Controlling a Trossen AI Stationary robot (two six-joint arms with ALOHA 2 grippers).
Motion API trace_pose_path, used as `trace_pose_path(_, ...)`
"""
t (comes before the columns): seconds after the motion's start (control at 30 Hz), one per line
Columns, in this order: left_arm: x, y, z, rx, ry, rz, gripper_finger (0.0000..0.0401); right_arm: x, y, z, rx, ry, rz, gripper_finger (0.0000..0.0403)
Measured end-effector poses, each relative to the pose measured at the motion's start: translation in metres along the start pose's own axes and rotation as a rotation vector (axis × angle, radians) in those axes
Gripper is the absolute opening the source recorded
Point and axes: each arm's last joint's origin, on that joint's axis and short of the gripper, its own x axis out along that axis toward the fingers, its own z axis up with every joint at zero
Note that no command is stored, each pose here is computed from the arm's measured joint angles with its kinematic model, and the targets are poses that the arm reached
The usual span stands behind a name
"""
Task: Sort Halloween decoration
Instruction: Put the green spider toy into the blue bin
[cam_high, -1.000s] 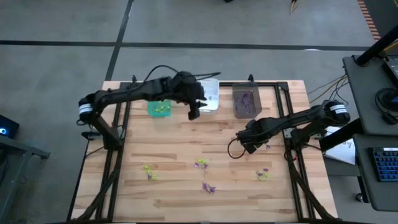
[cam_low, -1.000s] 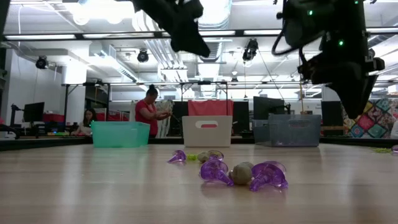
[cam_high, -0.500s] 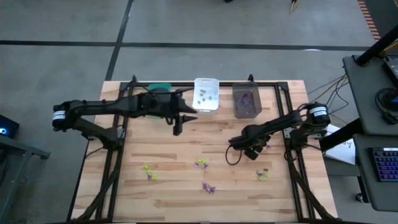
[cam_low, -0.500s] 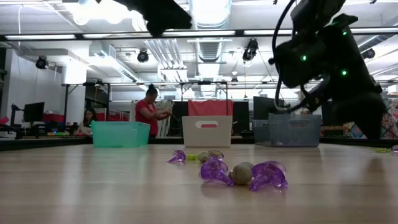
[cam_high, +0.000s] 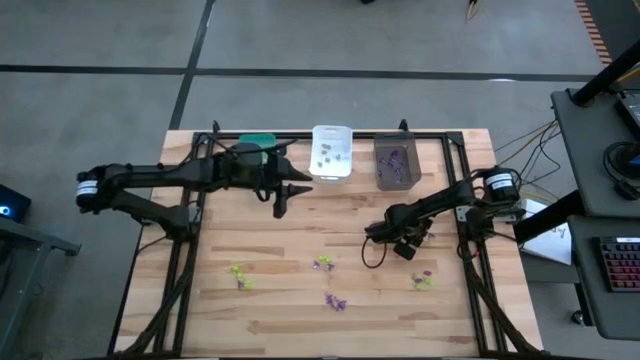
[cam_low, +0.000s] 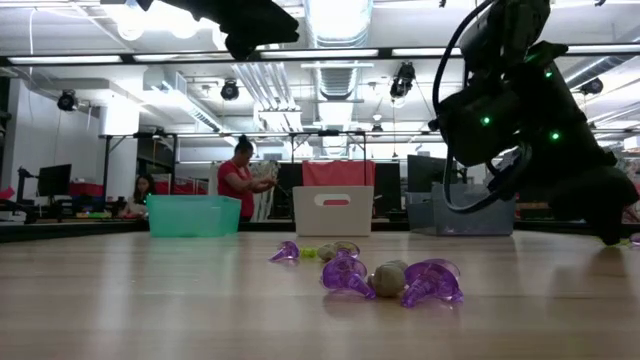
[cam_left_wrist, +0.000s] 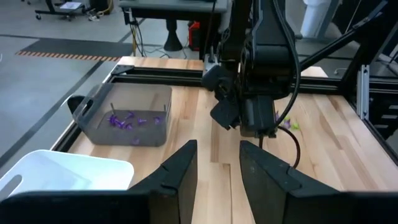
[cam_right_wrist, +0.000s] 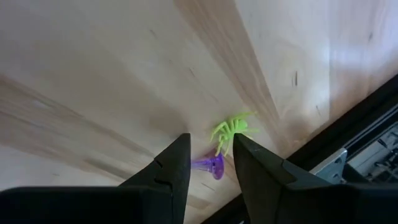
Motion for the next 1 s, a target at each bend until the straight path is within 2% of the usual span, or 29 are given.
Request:
trace_pose_path(0.57, 0.0020, 0.0002, -0.0002, 0.005, -0.003, 0.000, 0.0102, 0.0069, -0.0041, 0.0068, -0.014, -0.021, 0.025, 0.0052)
trace_pose_path(0.73, 0.0020, 0.0002, -0.0002, 0.005, -0.003, 0.000, 0.0102, 0.0074, -0.0043, 0.0076, -0.027, -0.030, 0.022, 0.0016)
trace_pose_path(1.0, 0.0019, 0.0002, 0.0002, 0.005, -0.004, 0.000, 0.0102, 0.0004, -0.0068, 0.0069, -0.033, -0.051, -0.001, 0.0008)
